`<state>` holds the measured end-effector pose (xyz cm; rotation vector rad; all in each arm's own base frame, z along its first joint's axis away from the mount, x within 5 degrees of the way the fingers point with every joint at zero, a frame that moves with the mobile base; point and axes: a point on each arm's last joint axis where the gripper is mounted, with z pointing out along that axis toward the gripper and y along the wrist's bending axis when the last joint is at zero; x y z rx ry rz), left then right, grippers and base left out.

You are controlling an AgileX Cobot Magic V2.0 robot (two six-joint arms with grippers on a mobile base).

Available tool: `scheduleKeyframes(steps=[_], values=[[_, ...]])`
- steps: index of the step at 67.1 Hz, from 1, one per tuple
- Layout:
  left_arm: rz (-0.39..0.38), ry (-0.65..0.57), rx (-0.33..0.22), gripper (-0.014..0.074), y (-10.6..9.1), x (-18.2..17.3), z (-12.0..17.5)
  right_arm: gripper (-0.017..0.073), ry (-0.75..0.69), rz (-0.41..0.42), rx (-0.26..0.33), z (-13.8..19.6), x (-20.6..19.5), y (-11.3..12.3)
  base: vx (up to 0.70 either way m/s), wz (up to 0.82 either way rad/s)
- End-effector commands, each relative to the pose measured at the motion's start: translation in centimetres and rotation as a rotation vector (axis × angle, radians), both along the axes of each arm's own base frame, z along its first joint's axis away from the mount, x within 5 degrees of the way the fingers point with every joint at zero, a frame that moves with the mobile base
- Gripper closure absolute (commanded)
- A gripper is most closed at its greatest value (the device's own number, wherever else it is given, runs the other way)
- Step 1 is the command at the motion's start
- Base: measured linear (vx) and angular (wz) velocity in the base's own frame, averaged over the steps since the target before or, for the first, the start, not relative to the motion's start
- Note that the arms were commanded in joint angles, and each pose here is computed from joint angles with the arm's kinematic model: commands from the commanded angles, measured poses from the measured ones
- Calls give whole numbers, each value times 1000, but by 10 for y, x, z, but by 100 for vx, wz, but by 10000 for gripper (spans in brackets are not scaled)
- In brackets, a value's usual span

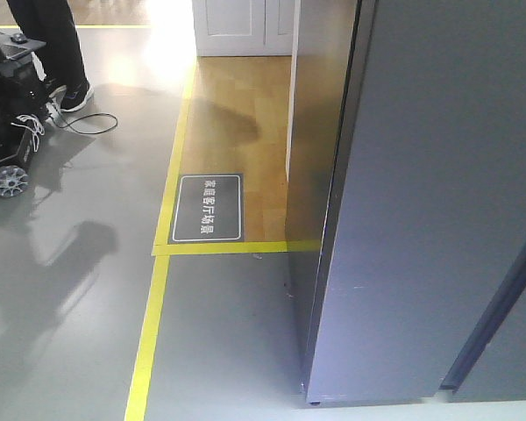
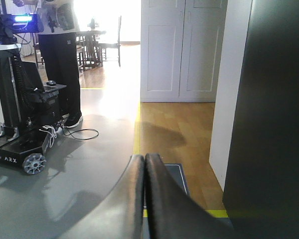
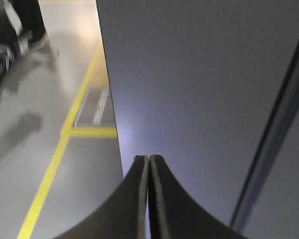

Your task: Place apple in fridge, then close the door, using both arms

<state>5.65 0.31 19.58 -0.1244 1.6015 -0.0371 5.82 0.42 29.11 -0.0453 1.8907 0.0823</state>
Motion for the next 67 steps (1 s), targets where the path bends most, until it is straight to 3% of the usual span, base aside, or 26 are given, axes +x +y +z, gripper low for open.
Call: scheduleKeyframes(steps=[1,26,67], values=[[-4,-100,-9,600,0,-2,13,562,-228,4,5,-1,2,0,0,0],[-4,-100,-9,600,0,-2,13,562,-435,-4,40,-83,-3,0,0,0],[-4,-100,-9,600,0,-2,13,562,-411,-25,36,-85,-3,-1,0,0]])
